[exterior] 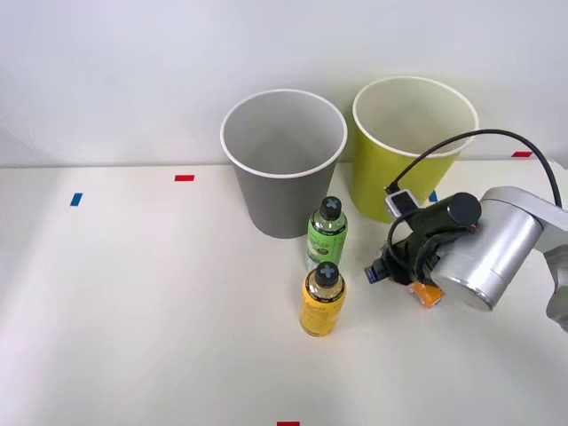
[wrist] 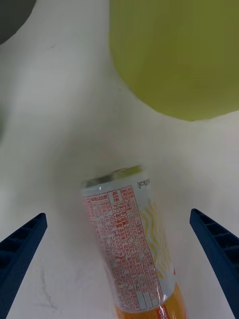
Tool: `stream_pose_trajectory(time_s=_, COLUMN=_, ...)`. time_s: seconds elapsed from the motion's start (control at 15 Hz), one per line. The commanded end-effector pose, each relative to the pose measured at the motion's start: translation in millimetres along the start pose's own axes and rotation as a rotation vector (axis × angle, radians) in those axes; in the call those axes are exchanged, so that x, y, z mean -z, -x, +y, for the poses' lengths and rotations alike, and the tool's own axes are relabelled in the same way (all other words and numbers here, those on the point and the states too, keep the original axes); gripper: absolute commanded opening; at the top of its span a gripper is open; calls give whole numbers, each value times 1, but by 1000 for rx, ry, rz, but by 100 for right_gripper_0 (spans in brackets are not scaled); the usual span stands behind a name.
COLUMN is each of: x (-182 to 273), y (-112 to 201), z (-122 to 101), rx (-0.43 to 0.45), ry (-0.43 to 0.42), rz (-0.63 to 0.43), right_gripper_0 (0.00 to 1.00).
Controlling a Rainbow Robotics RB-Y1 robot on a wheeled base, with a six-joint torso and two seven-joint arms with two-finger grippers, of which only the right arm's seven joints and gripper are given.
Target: Put cans in the gray bin, plastic bottles in the light green bin
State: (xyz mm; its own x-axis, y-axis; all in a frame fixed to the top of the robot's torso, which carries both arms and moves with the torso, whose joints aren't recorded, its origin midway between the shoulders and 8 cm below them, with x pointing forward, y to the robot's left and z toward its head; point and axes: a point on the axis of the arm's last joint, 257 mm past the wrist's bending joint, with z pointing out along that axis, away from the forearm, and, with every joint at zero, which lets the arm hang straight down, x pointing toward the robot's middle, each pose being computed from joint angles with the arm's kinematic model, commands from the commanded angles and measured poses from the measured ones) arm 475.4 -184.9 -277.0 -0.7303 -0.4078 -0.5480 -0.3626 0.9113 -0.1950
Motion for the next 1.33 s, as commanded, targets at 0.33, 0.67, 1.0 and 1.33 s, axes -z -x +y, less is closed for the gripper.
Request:
stream_pose_trajectory(time_s=0.33, x=-10, y=0, z=-6, rx=68, ry=-1, rz=29, right_gripper_0=100)
stream_pose_trajectory(time_s=0.67, x=-10, y=-3, z=-9, rx=87, ry=-5, rz=36, right_gripper_0=100)
stream_pose_trajectory(time_s=1.0, x=-13, y=-5, z=-3, rx=106, ry=-4, rz=30, right_gripper_0=100)
stream_pose_trajectory(time_s=1.33, x=-27, y=-1, z=-2, rx=110, ry=-2, rz=-6, right_gripper_0=100)
